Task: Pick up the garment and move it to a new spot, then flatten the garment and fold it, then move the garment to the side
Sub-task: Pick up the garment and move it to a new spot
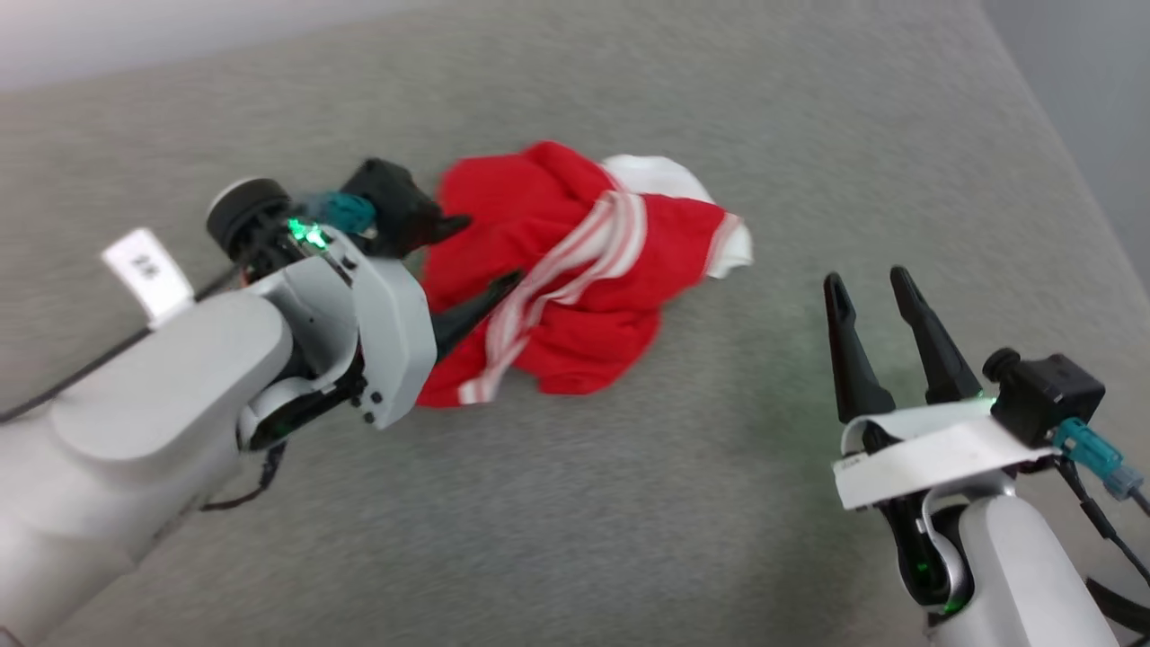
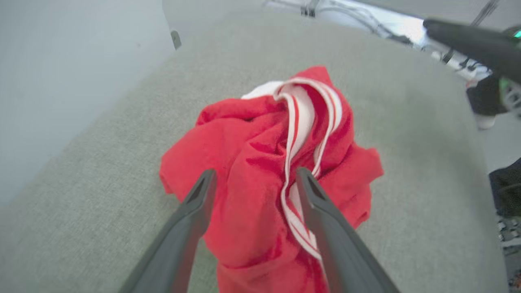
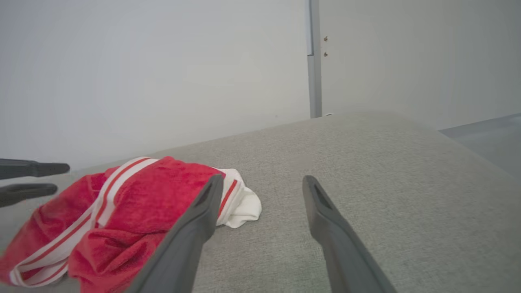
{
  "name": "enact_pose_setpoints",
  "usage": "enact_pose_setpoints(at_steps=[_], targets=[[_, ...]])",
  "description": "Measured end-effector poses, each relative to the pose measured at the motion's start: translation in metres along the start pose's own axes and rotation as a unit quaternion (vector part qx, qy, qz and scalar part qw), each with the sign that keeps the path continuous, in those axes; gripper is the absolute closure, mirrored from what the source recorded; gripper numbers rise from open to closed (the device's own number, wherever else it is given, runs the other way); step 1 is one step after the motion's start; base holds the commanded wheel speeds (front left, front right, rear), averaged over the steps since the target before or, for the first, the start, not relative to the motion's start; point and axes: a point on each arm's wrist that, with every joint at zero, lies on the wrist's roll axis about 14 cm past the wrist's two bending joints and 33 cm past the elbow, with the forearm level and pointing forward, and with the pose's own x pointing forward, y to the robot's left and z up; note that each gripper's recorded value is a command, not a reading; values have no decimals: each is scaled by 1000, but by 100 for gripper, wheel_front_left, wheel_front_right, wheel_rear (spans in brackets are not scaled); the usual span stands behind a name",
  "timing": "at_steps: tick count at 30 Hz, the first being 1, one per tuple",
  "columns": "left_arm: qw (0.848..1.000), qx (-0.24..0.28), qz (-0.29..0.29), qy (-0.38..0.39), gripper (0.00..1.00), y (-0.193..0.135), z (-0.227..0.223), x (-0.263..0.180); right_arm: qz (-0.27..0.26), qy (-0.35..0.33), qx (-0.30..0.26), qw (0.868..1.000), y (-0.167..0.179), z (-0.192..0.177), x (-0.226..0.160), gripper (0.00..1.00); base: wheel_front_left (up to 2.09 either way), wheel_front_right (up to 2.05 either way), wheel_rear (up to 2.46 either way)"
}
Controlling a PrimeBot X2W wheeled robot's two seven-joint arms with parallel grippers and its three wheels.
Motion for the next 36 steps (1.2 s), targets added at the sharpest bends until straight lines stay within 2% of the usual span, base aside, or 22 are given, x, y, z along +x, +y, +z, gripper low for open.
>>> enact_pose_setpoints(at_steps=[5, 12, 19, 28, 34, 36], targets=[[990, -87, 55, -93, 0, 11, 17, -41, 32, 6, -2, 999, 18, -5, 2, 0, 0, 0, 0], [965, -164, 175, -109, 0, 25, -42, -105, 80, 7, -3, 997, 45, -5, 7, 0, 0, 0, 0], [916, -229, 288, -159, 0, 27, -68, -165, 115, 3, -1, 993, 65, -2, 13, 0, 0, 0, 0], [850, -229, 437, -184, 0, 6, -111, -255, 139, 4, -15, 990, 73, 2, 2, 0, 0, 0, 0], [798, -213, 521, -215, 0, -13, -118, -307, 144, 1, -20, 989, 72, 6, -12, 0, 0, 0, 0], [789, -201, 539, -217, 0, -20, -119, -317, 143, -6, -21, 990, 70, 11, -15, 0, 0, 0, 0]])
